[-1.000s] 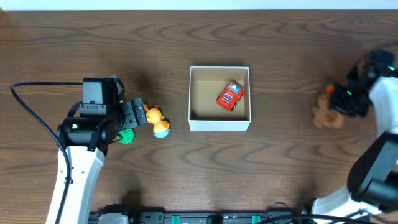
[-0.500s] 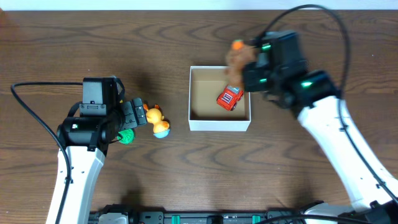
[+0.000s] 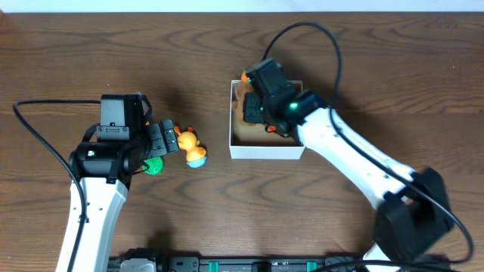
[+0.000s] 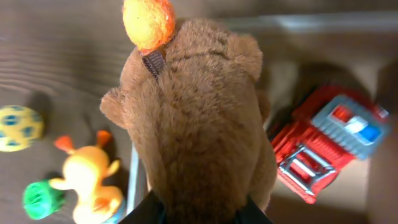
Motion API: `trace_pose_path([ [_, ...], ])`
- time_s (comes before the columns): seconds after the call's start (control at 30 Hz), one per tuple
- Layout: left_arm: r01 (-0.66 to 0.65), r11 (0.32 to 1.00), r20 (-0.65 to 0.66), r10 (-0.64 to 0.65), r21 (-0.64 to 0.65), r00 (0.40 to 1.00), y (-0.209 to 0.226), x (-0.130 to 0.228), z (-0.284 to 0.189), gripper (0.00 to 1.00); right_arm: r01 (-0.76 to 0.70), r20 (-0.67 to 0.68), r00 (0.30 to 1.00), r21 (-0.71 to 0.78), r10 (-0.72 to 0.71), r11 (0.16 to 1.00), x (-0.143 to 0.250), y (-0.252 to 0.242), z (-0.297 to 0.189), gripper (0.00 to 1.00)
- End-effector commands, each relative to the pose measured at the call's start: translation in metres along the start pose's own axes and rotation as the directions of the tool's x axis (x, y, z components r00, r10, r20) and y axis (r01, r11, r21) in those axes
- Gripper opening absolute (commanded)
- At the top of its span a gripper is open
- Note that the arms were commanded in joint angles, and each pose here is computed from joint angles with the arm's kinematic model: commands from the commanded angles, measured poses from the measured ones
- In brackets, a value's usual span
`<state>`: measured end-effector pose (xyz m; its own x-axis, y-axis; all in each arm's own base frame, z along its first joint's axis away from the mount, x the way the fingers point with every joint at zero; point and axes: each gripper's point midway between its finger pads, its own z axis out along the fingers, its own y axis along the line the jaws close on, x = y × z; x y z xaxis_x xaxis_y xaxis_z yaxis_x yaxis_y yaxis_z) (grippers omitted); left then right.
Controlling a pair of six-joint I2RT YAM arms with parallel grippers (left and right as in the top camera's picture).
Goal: Pack container
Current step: 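Carry the brown bear into the box beside the truck and release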
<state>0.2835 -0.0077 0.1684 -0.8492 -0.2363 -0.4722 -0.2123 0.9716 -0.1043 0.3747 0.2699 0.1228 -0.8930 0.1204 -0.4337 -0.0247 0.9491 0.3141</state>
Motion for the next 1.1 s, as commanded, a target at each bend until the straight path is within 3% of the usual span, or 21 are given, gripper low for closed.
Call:
trace_pose_path([
  [0.0,0.014,1.0,0.015,-0.014,0.001,1.0,0.0,-0.006,-0.004,0.98,-0.058,-0.028,0.998,0.056,0.059,0.997,0.009,-0.01,0.023,0.01],
  [0.1,0.014,1.0,0.015,-0.014,0.001,1.0,0.0,-0.006,-0.004,0.98,-0.058,-0.055,0.996,0.083,0.063,0.995,0.016,-0.017,0.038,0.02],
  [0.17,0.014,1.0,0.015,-0.014,0.001,1.0,0.0,-0.006,-0.004,0.98,-0.05,-0.049,0.997,0.077,0.054,0.996,0.014,-0.017,0.041,0.12],
  [0.23,0.014,1.0,0.015,-0.014,0.001,1.0,0.0,-0.006,-0.004,0.98,0.007,-0.022,1.0,0.049,-0.006,0.999,0.006,-0.01,0.04,0.33],
  [0.27,0.014,1.0,0.016,-0.014,0.001,1.0,0.0,-0.006,-0.004,0.98,0.029,-0.007,1.0,0.037,-0.029,0.999,0.002,-0.007,0.038,0.54],
  [0.3,0.014,1.0,0.016,-0.014,0.001,1.0,0.0,-0.006,-0.004,0.98,0.048,0.007,0.999,0.026,-0.048,0.998,-0.002,-0.004,0.035,0.63],
  [0.5,0.014,1.0,0.016,-0.014,0.001,1.0,0.0,-0.006,-0.004,0.98,0.165,0.144,0.976,-0.013,-0.161,0.986,-0.048,0.017,-0.012,0.78],
  [0.67,0.013,1.0,0.006,-0.013,-0.002,1.0,0.0,-0.004,-0.004,0.98,0.097,0.331,0.935,0.1,-0.125,0.99,-0.108,-0.012,-0.095,0.99],
  [0.87,0.024,1.0,-0.027,-0.024,-0.003,0.999,-0.002,0.005,-0.004,0.98,-0.139,0.376,0.926,0.232,0.043,0.963,-0.133,-0.131,-0.164,0.99],
  [1.07,0.038,0.998,-0.023,-0.039,-0.039,0.999,-0.009,0.004,0.003,0.98,-0.302,0.185,0.95,0.32,0.253,0.898,-0.096,-0.25,-0.16,0.99],
])
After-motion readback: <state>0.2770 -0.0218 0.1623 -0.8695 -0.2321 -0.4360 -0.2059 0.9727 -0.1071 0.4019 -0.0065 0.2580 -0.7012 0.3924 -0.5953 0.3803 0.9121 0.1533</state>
